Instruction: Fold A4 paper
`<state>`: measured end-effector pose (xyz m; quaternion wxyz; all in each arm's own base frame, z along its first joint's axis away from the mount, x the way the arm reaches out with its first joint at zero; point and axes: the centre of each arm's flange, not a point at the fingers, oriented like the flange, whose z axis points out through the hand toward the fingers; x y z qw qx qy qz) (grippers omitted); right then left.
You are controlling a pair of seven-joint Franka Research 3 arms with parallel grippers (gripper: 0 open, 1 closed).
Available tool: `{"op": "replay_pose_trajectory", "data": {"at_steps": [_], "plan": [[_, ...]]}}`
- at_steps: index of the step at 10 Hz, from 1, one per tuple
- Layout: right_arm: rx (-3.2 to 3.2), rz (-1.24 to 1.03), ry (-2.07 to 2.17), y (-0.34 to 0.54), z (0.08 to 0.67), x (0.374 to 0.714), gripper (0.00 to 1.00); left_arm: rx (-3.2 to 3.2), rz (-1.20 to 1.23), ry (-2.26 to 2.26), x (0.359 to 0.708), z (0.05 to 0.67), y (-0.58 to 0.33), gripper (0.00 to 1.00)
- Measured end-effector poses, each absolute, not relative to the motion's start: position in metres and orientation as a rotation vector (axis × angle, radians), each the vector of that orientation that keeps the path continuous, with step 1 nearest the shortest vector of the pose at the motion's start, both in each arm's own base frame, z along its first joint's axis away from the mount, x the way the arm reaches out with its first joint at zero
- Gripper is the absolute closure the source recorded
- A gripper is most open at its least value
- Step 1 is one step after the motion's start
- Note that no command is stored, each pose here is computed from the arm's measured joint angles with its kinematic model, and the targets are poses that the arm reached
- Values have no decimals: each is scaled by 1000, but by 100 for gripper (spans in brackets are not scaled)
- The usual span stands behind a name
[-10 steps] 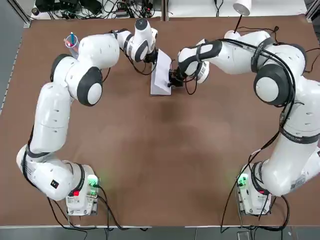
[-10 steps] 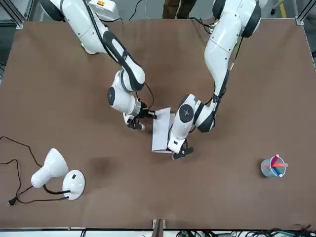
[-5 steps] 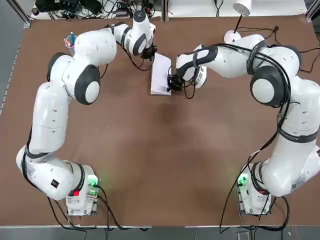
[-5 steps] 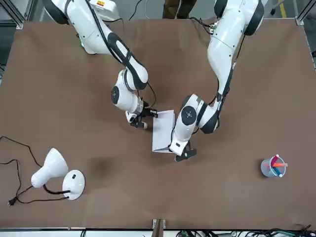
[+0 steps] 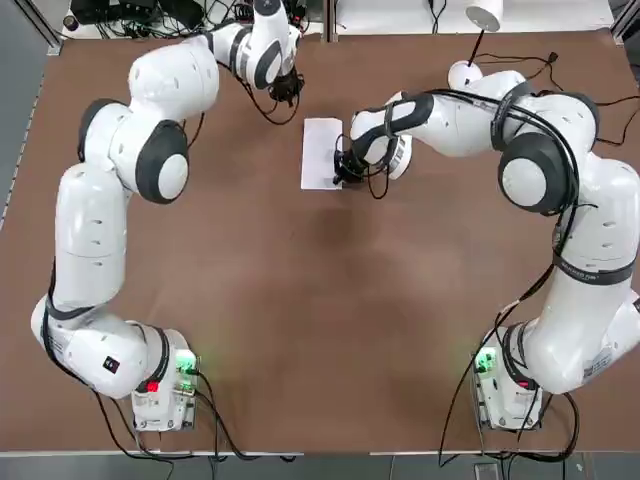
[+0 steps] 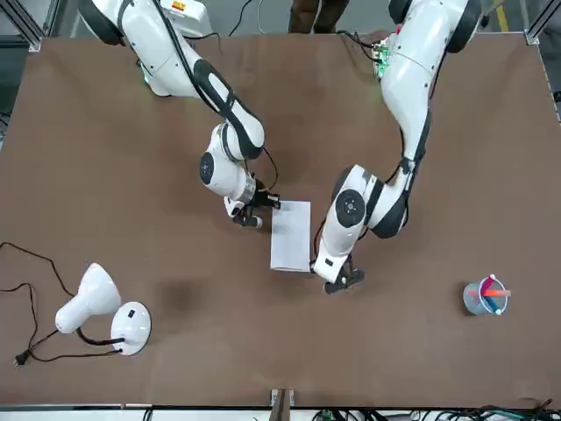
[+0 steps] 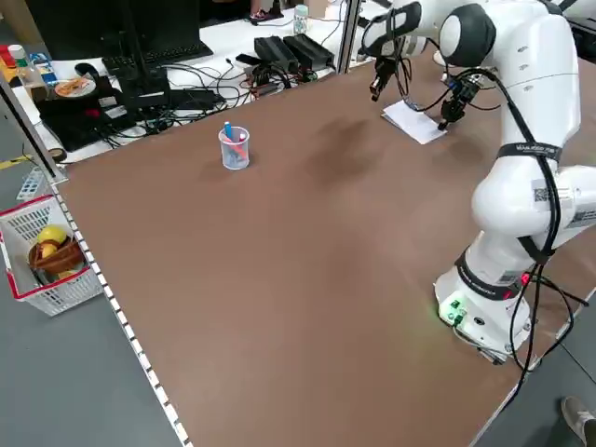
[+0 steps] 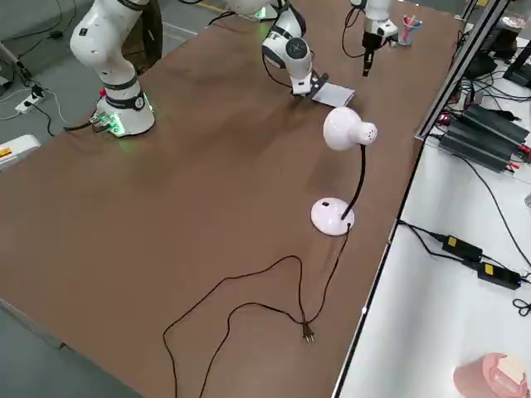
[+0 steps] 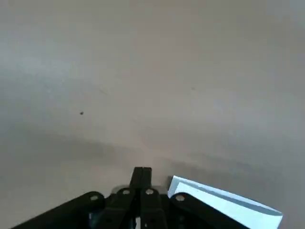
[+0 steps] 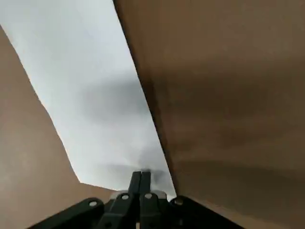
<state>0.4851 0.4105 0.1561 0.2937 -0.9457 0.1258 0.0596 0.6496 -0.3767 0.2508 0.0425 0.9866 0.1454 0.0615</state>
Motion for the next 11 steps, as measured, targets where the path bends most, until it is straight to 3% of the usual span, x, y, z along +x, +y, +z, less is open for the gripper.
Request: {"op": "replay_pose_trajectory", "data": {"at_steps": [3, 10, 11], "plan": [[-2509, 104, 349, 410, 163, 496, 98, 3002, 210, 481, 659, 263, -364, 97], [-2503, 24, 288, 399, 151, 530, 98, 2910, 285, 650, 682, 316, -330, 1], [-2503, 22, 283, 397, 149, 532, 98, 2901, 285, 662, 684, 319, -326, 0]]}}
